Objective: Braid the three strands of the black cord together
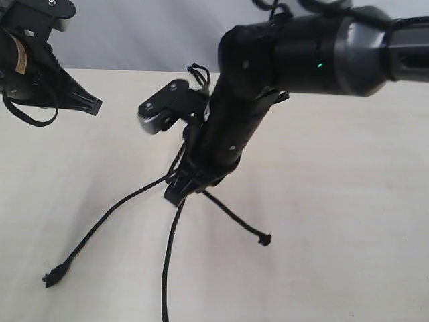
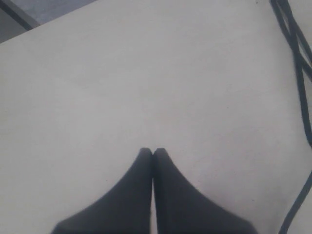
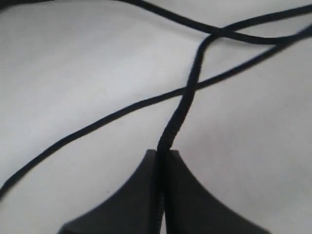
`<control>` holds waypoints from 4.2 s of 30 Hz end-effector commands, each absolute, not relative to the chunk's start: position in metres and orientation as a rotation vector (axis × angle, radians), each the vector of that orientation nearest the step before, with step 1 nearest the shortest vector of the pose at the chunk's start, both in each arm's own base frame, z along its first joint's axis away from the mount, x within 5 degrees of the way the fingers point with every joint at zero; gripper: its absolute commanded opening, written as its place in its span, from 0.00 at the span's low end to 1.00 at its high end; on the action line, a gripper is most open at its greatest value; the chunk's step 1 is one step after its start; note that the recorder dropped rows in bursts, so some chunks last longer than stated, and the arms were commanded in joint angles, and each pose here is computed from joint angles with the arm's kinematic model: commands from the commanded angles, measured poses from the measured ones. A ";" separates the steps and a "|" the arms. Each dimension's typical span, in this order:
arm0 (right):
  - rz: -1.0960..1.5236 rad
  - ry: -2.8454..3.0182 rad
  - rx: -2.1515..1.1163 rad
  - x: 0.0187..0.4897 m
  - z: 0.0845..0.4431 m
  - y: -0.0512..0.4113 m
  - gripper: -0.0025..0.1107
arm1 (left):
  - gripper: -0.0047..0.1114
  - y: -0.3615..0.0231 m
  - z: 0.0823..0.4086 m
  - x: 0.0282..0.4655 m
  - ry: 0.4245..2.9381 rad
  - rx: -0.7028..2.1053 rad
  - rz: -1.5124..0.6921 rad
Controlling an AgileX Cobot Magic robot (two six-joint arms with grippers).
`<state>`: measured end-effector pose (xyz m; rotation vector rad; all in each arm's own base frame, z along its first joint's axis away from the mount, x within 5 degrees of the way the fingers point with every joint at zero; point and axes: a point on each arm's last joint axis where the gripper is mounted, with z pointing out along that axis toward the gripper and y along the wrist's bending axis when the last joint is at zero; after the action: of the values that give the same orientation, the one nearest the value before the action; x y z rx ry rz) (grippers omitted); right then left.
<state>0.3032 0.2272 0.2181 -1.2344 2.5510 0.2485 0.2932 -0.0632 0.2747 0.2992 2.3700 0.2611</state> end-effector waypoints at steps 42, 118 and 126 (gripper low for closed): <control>0.053 2.483 -0.712 0.356 0.259 0.096 0.86 | 0.04 -0.108 0.246 0.292 2.483 0.439 -0.066; -0.021 2.169 -0.442 0.308 0.294 0.044 0.86 | 0.04 -0.180 0.114 0.269 2.697 1.579 0.122; -0.020 2.173 -0.443 0.307 0.294 0.044 0.86 | 0.04 -0.203 0.167 0.263 2.434 1.612 0.207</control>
<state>0.3081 0.0463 0.2922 -0.4429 2.1834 -0.0096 0.2615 -0.2080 0.1446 1.7102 2.4377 0.1841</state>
